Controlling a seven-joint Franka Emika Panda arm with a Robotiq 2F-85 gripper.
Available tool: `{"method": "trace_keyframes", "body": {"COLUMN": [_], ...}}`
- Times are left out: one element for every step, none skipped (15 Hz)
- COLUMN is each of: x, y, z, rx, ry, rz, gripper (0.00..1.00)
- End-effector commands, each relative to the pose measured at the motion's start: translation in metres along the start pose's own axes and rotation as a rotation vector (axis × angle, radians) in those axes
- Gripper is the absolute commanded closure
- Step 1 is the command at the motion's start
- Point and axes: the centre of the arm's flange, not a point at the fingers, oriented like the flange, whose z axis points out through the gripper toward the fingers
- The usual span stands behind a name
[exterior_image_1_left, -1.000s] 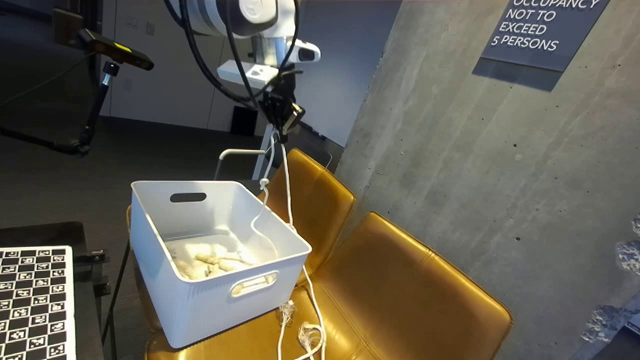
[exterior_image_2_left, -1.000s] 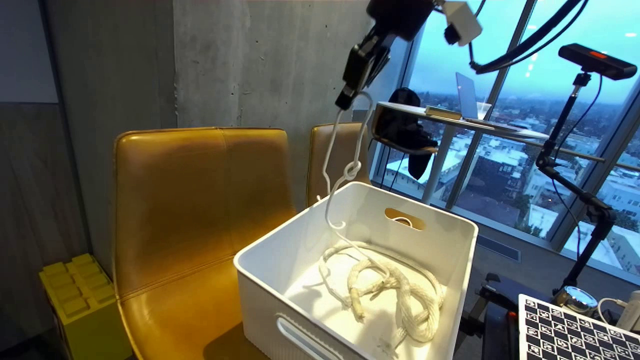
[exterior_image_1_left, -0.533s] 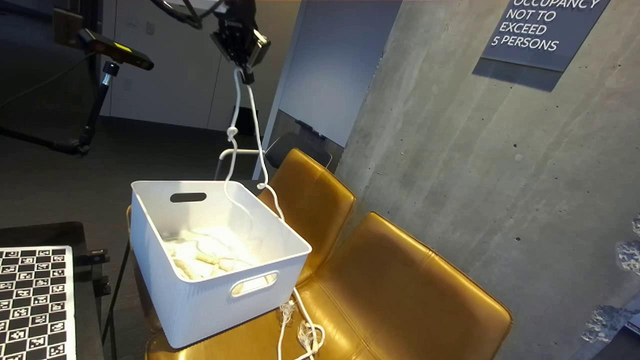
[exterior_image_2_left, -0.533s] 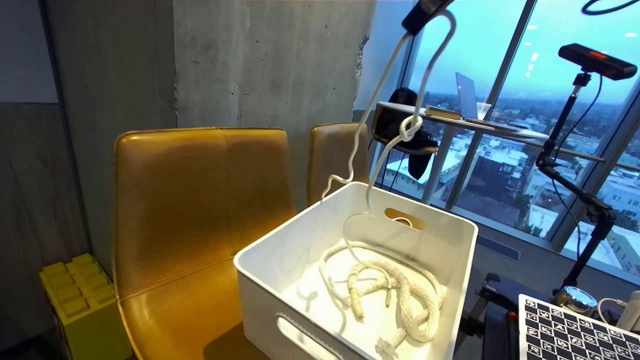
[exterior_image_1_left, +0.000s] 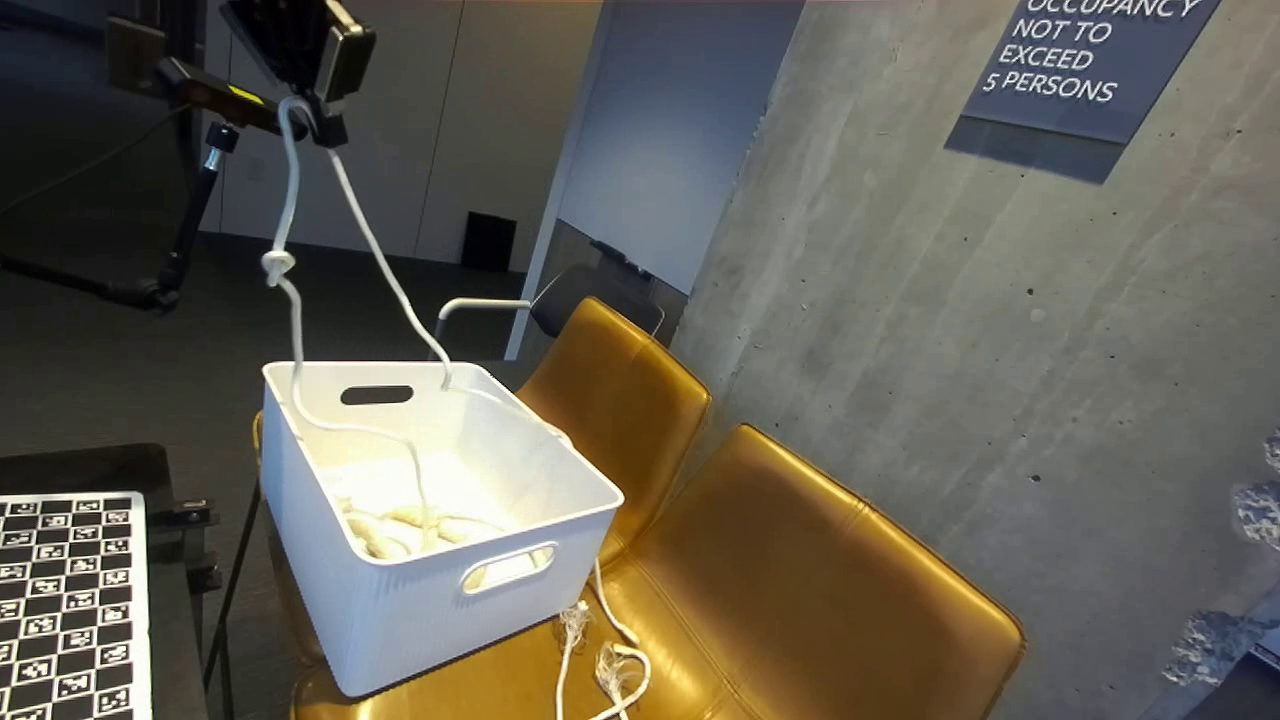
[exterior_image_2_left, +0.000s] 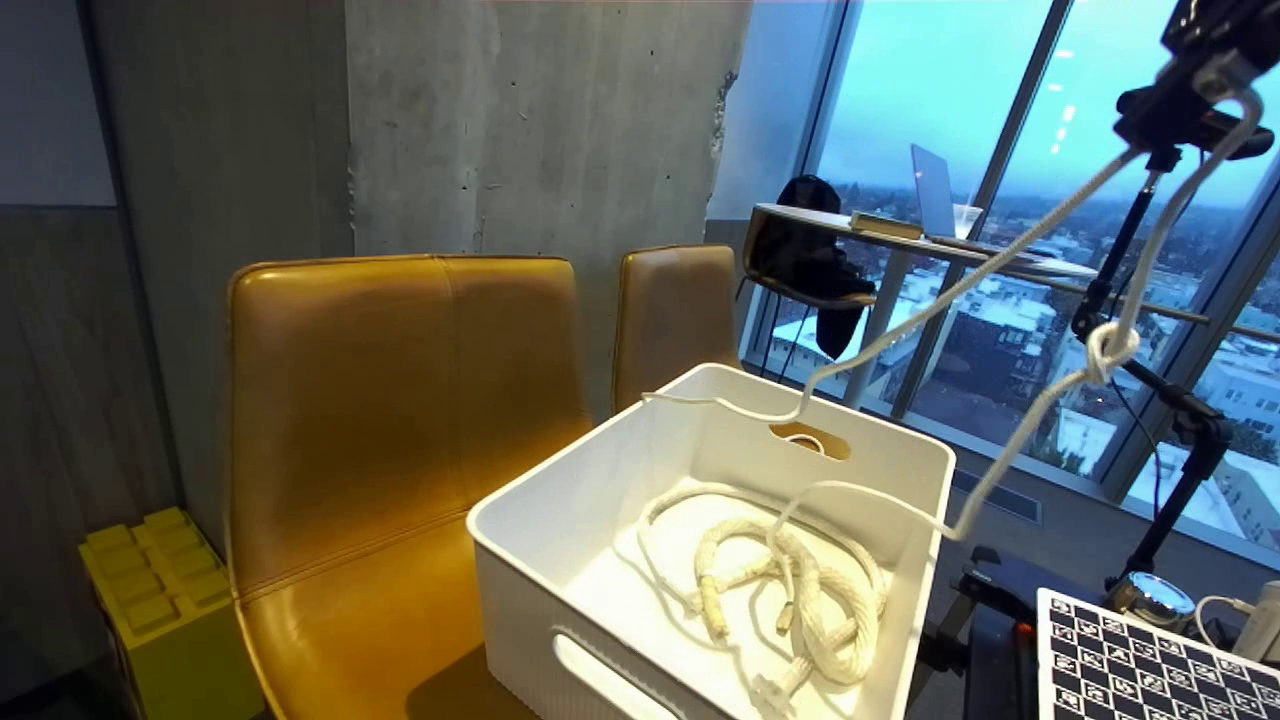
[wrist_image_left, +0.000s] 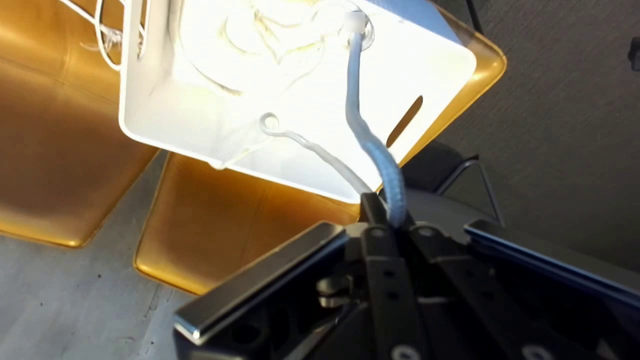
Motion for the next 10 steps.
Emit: {"method": "trace_keyframes", "body": {"x": [-0.010, -0.007, -0.002, 0.002, 0.006, 0.010, 0.016, 0.023, 0.031, 0.040], "y": [0.046, 0.062, 0.076, 0.091, 0.101, 0.109, 0.114, 0.117, 0.118, 0.118], "z": [0.036, 0.045, 0.053, 0.067, 0.077, 0.089, 0.103, 0.115, 0.128, 0.140], "rx": [0.029, 0.043, 0.052, 0.062, 0.066, 0.068, 0.065, 0.055, 0.051, 0.045], "ry": [-0.013, -0.018, -0.016, -0.013, -0.009, -0.005, -0.001, 0.007, 0.010, 0.011], "rz": [0.022, 0.034, 0.043, 0.053, 0.061, 0.069, 0.073, 0.079, 0.085, 0.091], "gripper": [0.99, 0.99, 0.99, 0.99, 0.99, 0.99, 0.99, 0.99, 0.99, 0.99]}}
